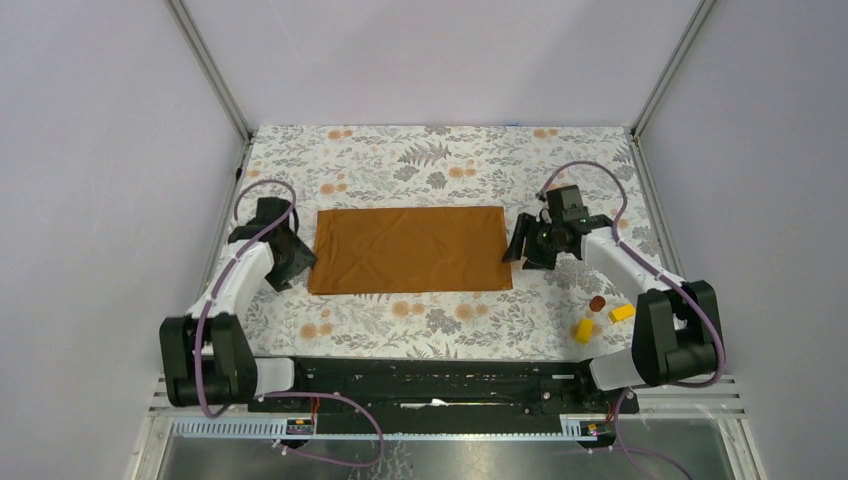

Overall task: Fold the napkin into a case and place the utensils inside
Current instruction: Fold and flatten the napkin at the center of the board, then pick up the rectangle-folded napkin from the center of the board.

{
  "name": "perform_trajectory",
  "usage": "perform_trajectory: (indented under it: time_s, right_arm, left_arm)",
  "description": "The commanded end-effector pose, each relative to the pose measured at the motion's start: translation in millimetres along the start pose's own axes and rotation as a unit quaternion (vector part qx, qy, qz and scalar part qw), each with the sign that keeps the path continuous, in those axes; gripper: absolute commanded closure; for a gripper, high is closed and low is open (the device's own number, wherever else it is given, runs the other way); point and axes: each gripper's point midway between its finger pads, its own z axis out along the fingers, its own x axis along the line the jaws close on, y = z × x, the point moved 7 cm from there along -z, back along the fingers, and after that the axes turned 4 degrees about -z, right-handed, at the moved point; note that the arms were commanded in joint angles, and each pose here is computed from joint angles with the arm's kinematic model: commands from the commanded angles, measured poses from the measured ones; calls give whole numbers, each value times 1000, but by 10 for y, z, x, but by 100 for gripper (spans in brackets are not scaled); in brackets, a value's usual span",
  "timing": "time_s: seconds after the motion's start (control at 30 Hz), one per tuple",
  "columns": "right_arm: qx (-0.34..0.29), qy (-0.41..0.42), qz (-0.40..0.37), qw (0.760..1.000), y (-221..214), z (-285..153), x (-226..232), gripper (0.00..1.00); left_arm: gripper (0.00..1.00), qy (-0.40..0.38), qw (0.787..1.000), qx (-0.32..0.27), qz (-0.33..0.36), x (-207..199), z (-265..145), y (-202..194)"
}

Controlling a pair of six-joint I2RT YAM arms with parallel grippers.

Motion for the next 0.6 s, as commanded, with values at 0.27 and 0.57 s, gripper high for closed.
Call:
perform_trajectory:
  time_s: [0.27,0.57]
  right_arm:
    - [37,153,36,987,189,574,199,32]
    - [2,50,0,999,303,532,38,23]
  left_arm:
    - [22,-215,973,82,18,-731,312,60]
    - [16,-291,954,78,-3,-985,281,254]
